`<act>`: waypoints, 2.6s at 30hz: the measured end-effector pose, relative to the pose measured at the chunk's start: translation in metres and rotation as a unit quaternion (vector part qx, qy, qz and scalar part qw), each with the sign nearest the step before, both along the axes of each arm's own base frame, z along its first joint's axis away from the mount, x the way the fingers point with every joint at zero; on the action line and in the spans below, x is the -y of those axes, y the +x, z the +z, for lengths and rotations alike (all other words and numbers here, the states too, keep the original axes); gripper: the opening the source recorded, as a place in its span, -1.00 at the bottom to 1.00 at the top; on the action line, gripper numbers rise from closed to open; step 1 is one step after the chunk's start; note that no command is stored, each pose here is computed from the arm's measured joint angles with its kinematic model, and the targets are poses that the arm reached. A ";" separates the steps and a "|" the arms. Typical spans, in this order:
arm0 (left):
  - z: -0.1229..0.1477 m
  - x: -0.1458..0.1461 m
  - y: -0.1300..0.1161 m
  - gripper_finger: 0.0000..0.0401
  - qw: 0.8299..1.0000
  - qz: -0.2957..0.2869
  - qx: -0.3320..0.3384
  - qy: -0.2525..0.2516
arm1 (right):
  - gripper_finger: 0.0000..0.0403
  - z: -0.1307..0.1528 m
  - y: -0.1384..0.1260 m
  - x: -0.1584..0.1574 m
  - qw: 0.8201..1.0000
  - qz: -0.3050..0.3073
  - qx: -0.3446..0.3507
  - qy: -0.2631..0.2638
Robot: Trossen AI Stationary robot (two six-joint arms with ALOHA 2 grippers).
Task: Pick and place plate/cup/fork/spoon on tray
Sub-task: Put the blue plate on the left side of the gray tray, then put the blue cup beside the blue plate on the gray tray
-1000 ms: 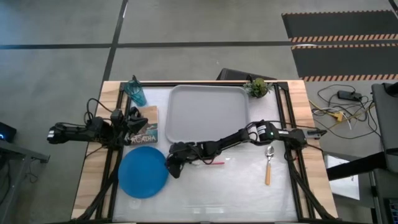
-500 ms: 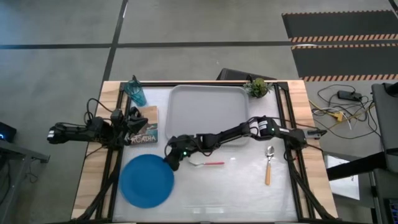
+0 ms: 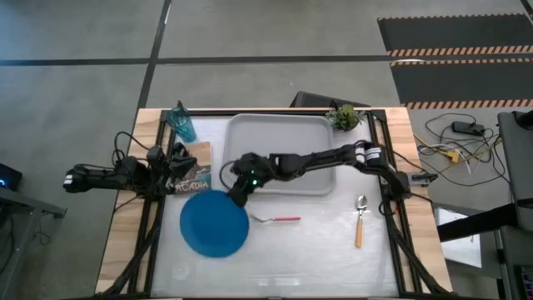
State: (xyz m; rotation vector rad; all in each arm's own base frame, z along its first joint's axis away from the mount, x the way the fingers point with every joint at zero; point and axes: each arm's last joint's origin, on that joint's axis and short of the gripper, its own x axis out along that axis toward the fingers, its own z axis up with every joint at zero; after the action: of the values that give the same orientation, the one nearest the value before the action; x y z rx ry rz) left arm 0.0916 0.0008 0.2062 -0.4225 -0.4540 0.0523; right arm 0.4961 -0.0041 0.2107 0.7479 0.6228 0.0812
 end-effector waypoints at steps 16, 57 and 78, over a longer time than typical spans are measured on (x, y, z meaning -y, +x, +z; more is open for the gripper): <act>0.002 0.000 -0.001 -1.00 1.000 0.000 0.011 -0.001 | -0.96 0.077 -0.079 0.118 0.993 -0.071 -0.059 -0.074; 0.010 -0.003 -0.006 -1.00 0.997 0.068 0.042 0.018 | -0.96 -0.014 -0.163 0.233 0.981 -0.181 -0.029 -0.064; 0.014 -0.004 -0.008 -1.00 0.993 0.092 0.056 0.046 | -0.39 -0.025 -0.170 0.232 0.969 -0.206 -0.096 -0.096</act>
State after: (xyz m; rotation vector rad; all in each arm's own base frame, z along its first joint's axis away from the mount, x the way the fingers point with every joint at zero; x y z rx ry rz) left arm 0.0836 0.0044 0.2204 -0.2931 -0.6032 0.1854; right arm 0.3263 -0.2359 0.1856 0.6870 0.6374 -0.4333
